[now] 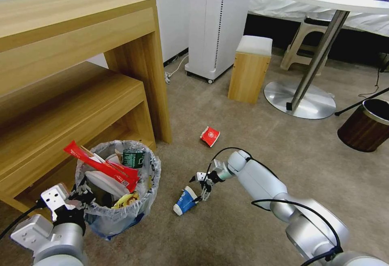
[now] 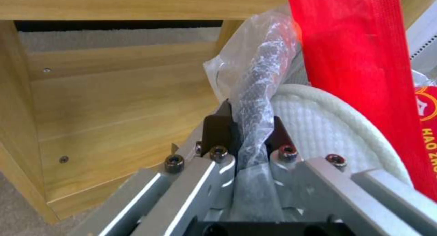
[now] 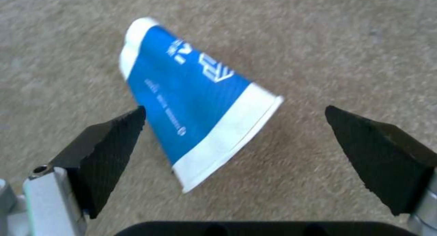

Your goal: Pick up the trash bin and place the garbage on the floor into it.

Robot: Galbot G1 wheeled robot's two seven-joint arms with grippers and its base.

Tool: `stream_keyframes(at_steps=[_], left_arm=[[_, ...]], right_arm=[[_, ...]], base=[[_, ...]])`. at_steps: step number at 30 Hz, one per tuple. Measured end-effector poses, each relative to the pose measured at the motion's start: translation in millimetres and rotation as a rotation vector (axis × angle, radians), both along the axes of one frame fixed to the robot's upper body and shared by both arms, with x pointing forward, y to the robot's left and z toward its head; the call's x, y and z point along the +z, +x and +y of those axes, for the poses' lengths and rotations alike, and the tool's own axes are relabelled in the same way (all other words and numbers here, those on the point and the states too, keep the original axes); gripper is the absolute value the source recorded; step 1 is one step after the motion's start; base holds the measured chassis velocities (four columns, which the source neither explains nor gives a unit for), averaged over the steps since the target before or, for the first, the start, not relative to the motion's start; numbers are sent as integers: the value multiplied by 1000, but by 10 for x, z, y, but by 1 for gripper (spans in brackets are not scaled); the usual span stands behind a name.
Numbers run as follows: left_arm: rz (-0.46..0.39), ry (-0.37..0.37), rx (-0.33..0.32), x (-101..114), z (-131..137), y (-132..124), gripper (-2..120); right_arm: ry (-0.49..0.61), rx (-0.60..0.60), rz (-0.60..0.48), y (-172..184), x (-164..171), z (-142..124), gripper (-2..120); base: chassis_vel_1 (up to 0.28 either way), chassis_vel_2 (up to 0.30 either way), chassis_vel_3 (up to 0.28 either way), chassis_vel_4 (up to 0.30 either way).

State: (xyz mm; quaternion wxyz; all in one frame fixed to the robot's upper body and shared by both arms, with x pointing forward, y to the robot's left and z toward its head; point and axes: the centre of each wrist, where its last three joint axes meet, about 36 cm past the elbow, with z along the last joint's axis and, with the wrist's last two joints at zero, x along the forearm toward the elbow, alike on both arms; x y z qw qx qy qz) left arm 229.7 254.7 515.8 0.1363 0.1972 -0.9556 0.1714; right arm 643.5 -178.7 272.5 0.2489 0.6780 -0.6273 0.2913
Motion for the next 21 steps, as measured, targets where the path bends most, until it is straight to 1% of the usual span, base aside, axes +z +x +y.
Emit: stream_keyframes(at_steps=[2, 5, 6, 8, 9, 10, 11, 13, 14, 17, 21], left_arm=[[2, 2, 1, -2, 3, -4, 3], [8, 8, 2, -7, 12, -15, 3], [8, 8, 2, -7, 12, -15, 3], [14, 11, 3, -14, 16, -27, 3], [16, 14, 3, -16, 18, -31, 3], [16, 14, 3, -16, 18, -31, 3], [18, 17, 3, -19, 18, -36, 3], [20, 21, 0, -21, 12, -36, 3], [20, 21, 0, -21, 12, -36, 3], [17, 26, -7, -16, 2, -24, 3], [16, 25, -14, -13, -12, -15, 3]], right_arm=[[9, -14, -5, -10, -14, 0, 100], [79, -82, 12, -58, -58, -15, 100], [79, -82, 12, -58, -58, -15, 100], [182, -193, 89, -156, -111, -88, 100], [217, -245, 137, -244, -169, -123, 100], [217, -245, 137, -244, -169, -123, 100], [264, -315, 197, -373, -251, -162, 100], [336, -399, 265, -519, -336, -203, 100], [336, -399, 265, -519, -336, -203, 100], [421, -507, 351, -722, -468, -278, 100], [430, -546, 363, -774, -535, -384, 100]], base=[[0, 0, 0, 0], [0, 0, 0, 0], [0, 0, 0, 0], [0, 0, 0, 0], [0, 0, 0, 0], [0, 0, 0, 0], [0, 0, 0, 0], [0, 0, 0, 0], [0, 0, 0, 0], [0, 0, 0, 0], [0, 0, 0, 0]])
